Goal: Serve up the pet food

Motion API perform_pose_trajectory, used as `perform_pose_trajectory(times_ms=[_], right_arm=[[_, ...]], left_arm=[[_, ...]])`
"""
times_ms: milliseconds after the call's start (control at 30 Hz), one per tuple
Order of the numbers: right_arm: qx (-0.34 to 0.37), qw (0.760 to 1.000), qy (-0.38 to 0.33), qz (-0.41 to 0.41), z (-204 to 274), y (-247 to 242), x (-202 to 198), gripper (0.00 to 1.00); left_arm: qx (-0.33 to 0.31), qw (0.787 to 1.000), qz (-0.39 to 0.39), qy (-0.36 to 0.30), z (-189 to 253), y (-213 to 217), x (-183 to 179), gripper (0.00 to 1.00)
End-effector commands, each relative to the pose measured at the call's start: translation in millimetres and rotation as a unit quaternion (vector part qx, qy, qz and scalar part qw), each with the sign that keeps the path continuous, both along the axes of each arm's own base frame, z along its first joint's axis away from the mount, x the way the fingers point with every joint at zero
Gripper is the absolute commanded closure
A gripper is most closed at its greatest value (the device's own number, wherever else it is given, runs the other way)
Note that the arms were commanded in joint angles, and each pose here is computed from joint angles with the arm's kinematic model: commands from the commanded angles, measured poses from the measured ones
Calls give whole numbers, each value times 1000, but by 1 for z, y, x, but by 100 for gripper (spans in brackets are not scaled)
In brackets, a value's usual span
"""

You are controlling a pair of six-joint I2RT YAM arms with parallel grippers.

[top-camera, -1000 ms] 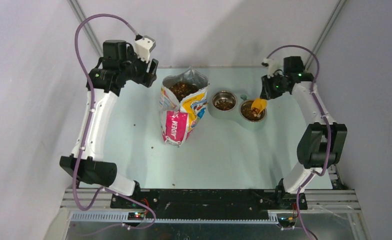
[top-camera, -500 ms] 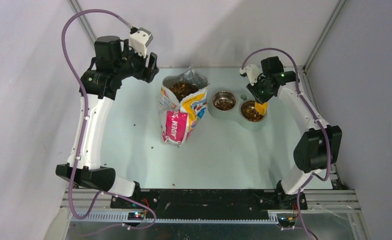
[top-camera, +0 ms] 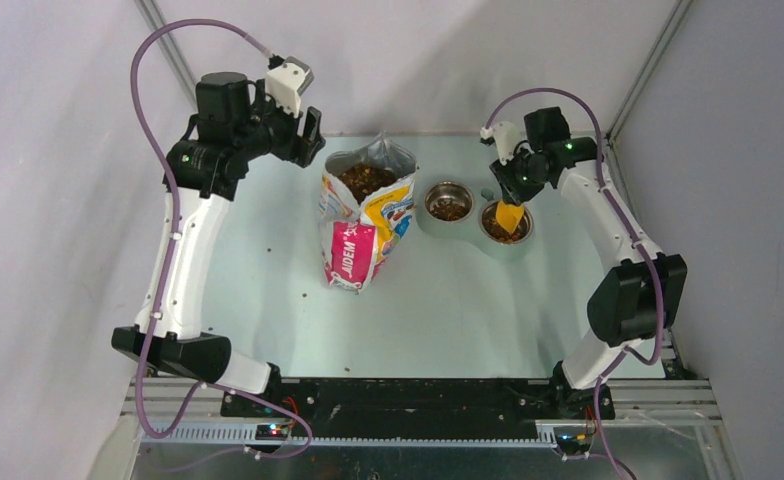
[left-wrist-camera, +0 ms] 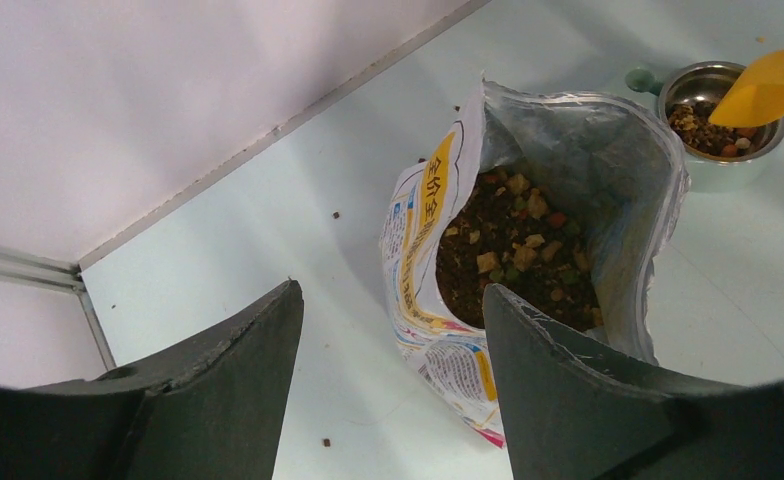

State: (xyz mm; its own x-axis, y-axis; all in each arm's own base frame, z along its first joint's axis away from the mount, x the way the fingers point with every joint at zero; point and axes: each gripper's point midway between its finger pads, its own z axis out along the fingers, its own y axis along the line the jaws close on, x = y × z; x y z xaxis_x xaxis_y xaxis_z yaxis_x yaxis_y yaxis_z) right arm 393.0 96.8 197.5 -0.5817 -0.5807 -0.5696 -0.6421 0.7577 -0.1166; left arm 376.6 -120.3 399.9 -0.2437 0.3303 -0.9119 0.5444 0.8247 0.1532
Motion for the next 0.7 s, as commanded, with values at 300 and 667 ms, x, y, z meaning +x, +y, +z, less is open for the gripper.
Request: perform_pose_trajectory(times_ms=[300,667], right_arm=[[19,999,9,-23,-6,-1,18,100],[12,998,-27,-50,14,-13,34,100]], left_arm=[[-3,1000,-2,-18,11,-2,-3,27],[-14,1000,-8,-9,7,-8,1,27]])
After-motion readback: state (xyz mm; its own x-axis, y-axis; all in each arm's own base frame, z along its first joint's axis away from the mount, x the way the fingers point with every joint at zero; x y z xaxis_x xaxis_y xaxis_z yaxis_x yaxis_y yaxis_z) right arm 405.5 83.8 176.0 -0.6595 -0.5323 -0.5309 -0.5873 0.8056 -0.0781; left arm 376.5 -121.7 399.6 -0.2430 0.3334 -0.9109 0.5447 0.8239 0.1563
